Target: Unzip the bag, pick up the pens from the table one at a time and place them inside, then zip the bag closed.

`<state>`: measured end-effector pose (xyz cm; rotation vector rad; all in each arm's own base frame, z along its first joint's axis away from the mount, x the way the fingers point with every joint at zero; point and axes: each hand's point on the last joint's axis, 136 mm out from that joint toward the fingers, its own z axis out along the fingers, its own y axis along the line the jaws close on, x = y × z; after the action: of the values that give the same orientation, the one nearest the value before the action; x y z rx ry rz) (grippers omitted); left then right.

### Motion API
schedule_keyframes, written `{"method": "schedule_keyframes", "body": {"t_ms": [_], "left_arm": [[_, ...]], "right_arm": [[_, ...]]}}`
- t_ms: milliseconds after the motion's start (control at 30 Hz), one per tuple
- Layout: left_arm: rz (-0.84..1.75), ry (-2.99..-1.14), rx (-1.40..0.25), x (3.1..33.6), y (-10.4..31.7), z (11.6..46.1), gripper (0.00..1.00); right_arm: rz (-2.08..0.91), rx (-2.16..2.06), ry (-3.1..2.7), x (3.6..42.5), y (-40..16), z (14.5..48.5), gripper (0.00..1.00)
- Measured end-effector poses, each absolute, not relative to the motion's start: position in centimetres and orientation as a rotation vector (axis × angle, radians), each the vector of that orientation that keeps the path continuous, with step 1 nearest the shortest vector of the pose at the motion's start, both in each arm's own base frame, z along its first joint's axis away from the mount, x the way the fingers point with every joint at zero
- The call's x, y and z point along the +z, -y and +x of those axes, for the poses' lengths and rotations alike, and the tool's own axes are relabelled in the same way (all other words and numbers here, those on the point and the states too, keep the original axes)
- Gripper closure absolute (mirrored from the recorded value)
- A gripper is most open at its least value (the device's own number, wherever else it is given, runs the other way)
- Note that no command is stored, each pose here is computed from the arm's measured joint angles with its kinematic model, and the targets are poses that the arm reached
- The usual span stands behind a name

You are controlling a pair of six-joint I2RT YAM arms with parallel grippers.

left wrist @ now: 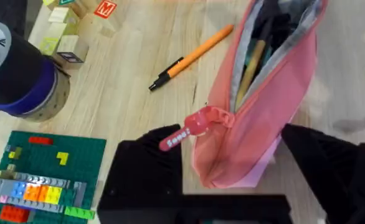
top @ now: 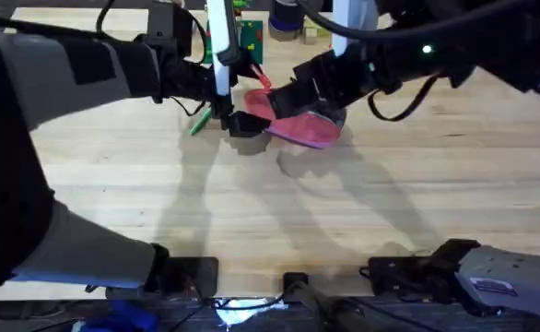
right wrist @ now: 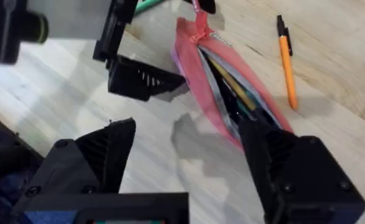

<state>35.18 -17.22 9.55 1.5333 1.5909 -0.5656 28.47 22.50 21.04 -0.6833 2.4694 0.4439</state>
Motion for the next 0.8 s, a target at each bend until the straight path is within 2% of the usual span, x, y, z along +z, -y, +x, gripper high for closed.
{"method": "schedule_keyframes", "body": {"t_ms": [200,367,600,800], "left_arm": [[1.531,-1.593,-0.566,9.5,17.1,35.2,0.008],[1.483,-1.623,-0.576,10.0,16.2,35.4,0.008],[1.361,-1.660,-0.533,14.5,13.6,35.2,0.008],[1.319,-1.701,-0.540,17.4,12.7,32.7,0.008]], "right_arm": [[-0.741,0.419,-2.475,22.0,-21.9,27.7,0.006],[-0.814,0.396,-2.430,24.3,-21.8,27.5,0.006],[-0.956,0.349,-2.354,27.3,-21.3,26.9,0.006],[-1.009,0.298,-2.295,29.1,-20.5,28.2,0.006]]}}
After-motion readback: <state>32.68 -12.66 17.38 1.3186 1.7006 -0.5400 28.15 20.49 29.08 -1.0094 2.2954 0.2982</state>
